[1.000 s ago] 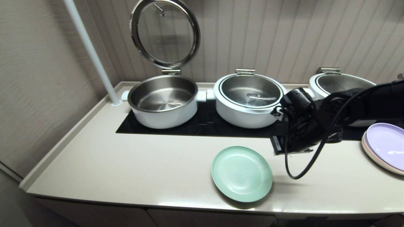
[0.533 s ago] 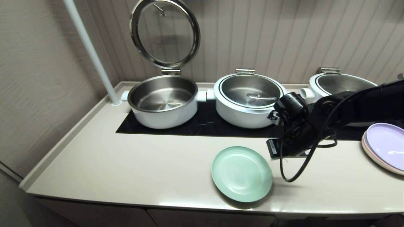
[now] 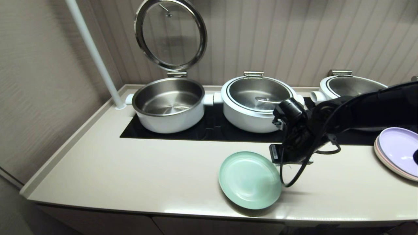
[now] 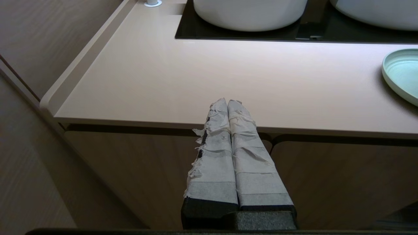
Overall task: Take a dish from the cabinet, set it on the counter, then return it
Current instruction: Pick up the plate from the table
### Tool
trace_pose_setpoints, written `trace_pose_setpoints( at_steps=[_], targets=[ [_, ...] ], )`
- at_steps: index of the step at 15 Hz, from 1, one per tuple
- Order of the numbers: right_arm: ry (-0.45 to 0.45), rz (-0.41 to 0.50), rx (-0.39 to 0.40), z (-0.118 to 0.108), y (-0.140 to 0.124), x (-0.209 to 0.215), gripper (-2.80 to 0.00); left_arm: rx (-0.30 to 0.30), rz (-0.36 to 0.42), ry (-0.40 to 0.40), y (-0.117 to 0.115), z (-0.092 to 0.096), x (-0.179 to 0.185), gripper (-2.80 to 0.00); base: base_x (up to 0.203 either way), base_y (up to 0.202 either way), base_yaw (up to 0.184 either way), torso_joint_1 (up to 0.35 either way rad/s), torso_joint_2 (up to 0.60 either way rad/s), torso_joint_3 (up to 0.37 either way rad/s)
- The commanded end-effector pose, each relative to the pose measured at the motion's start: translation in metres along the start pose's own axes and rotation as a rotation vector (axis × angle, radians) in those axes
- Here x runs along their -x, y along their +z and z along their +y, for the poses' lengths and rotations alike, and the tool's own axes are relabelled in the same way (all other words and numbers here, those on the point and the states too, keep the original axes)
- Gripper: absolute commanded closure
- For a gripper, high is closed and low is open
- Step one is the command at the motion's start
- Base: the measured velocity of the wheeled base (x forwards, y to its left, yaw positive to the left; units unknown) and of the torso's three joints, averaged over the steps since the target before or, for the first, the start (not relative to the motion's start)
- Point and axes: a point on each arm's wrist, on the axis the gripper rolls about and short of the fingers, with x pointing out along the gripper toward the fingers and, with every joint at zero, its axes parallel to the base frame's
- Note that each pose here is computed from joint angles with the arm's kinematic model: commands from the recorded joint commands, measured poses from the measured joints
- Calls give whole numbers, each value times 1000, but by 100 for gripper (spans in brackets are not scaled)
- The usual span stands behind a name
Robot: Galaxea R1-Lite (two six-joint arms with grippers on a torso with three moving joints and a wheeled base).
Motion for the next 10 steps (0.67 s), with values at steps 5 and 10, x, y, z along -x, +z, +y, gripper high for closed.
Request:
trace_pose_setpoints(
  at_steps=[5, 10],
  targets=[
    [-7, 16, -15, 2, 3, -12, 0, 1, 0, 1, 0, 0, 0, 0, 0, 0, 0, 0, 0, 0],
    [-7, 14, -15, 3, 4, -13, -280, 1, 0, 1, 0, 0, 0, 0, 0, 0, 0, 0, 0, 0]
  ],
)
